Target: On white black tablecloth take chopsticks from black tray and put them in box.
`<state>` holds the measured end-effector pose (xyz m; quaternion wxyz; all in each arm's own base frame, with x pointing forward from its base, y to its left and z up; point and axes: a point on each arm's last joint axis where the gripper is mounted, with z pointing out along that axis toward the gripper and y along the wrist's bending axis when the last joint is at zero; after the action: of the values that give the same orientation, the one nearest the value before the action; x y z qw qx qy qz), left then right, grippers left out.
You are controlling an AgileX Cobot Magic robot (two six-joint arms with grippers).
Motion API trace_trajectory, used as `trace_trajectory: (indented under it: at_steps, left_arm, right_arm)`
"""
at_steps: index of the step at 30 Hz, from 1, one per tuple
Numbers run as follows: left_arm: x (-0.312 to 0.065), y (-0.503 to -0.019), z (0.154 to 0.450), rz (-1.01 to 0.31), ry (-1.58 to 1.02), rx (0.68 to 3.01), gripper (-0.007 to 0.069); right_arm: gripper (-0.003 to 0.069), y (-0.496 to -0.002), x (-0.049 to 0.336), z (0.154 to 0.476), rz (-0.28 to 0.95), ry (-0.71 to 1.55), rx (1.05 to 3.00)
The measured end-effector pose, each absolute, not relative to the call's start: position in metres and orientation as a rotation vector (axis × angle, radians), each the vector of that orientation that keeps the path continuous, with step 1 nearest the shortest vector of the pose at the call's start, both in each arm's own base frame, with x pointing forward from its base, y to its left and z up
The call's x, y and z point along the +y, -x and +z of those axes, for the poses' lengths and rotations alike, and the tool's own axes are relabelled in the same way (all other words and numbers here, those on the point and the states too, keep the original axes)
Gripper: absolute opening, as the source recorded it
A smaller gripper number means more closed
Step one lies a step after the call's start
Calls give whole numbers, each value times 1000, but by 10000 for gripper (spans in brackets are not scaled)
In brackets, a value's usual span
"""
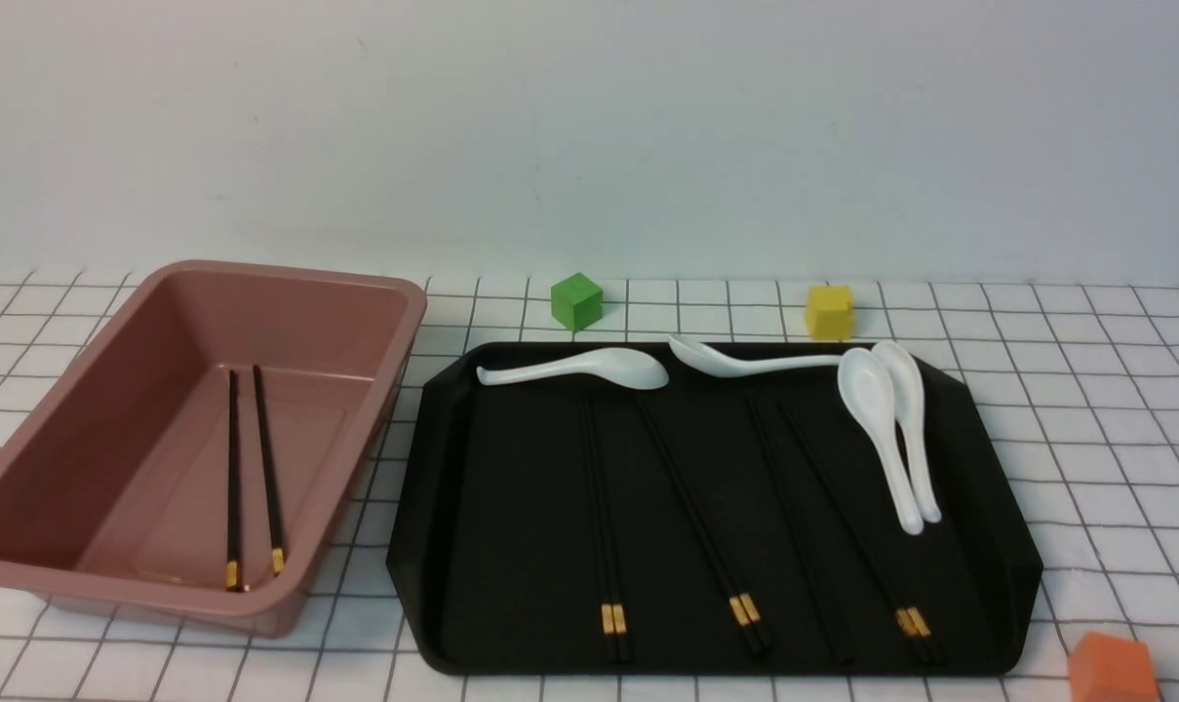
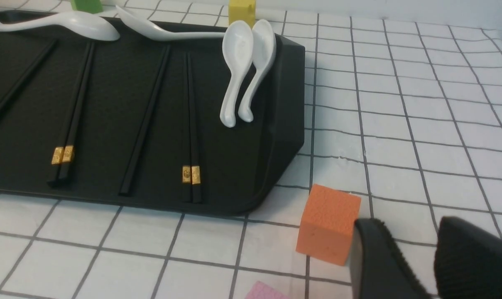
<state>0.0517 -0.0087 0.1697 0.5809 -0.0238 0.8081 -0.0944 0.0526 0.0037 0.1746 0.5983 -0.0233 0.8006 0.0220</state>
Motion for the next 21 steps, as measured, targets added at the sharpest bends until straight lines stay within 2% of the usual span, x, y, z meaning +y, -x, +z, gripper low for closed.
trace_trajectory:
  at_steps: [21]
  left_arm:
    - [-9,-51,169,-269,123,1899,40]
  right_arm:
    - [239,-53,4,175,51,54,1857]
